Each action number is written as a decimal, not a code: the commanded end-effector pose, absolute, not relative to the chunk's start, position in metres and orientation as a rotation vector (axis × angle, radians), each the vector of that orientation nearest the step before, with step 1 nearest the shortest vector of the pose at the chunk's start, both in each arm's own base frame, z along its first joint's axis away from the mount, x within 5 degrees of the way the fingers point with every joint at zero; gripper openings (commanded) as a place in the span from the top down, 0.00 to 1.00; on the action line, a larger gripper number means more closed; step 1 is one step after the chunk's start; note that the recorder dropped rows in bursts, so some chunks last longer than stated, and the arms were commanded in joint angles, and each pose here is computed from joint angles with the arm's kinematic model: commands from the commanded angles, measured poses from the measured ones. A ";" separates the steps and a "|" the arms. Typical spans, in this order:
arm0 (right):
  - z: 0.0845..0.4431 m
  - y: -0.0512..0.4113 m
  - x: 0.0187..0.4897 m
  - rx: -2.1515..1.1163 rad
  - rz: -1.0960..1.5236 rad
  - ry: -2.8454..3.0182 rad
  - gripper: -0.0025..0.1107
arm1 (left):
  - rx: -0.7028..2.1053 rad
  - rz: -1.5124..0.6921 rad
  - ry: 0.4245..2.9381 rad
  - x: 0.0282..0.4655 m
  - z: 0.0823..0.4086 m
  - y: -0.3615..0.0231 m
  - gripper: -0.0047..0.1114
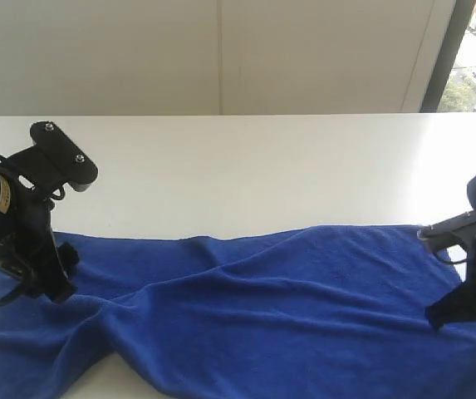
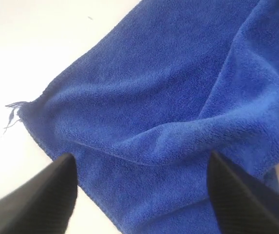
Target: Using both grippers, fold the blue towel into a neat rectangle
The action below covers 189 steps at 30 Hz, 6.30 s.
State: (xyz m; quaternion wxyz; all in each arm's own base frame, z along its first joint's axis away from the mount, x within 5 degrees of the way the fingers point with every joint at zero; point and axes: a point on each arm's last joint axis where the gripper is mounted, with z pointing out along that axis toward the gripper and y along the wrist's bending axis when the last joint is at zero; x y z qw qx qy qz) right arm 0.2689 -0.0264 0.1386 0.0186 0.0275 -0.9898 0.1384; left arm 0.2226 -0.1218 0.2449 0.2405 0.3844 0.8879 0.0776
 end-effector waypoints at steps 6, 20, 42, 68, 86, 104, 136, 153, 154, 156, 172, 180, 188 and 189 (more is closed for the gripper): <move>0.217 -0.022 0.303 0.055 0.408 -3.577 0.98 | 0.996 0.302 2.278 0.240 0.248 -0.119 0.96; 0.174 -0.044 0.387 0.121 0.033 -3.420 0.98 | 0.725 -0.152 2.713 0.327 0.182 -0.073 0.96; 0.115 -0.073 0.400 -0.029 0.208 -3.368 0.98 | 0.767 -0.034 2.717 0.366 0.121 -0.062 0.96; 0.178 -0.074 0.399 0.037 0.258 -3.554 0.98 | 0.873 0.070 2.721 0.357 0.221 -0.053 0.96; 0.118 -0.083 0.411 0.144 0.376 -3.479 0.98 | 0.758 -0.076 2.962 0.330 0.198 -0.054 0.96; 0.204 -0.072 0.398 -0.099 0.374 -3.675 0.98 | 0.787 -0.313 3.015 0.280 0.182 -0.059 0.96; 0.214 -0.006 0.275 0.167 0.124 -3.530 0.98 | 0.631 -0.094 3.183 0.239 0.139 -0.040 0.96; 0.176 -0.021 0.241 0.167 0.336 -3.234 0.98 | 0.484 -0.103 2.690 0.225 0.242 -0.041 0.96; 0.174 -0.021 0.241 0.162 0.339 -3.225 0.98 | 0.481 -0.102 2.667 0.222 0.247 -0.040 0.96; 0.167 -0.022 0.239 0.179 0.348 -3.189 0.98 | 0.477 -0.099 2.630 0.216 0.255 -0.039 0.96; 0.126 -0.035 0.232 0.173 0.542 -2.988 0.98 | 0.455 -0.095 2.525 0.202 0.277 -0.037 0.96; 0.181 -0.032 0.261 0.002 0.571 -3.405 0.98 | 0.426 -0.134 2.511 0.203 0.278 -0.040 0.96; 0.158 -0.032 0.309 -0.131 0.394 -3.538 0.98 | 0.398 -0.169 2.489 0.205 0.279 -0.042 0.96; 0.155 -0.032 0.311 -0.129 0.393 -3.529 0.98 | 0.396 -0.172 2.489 0.205 0.279 -0.042 0.96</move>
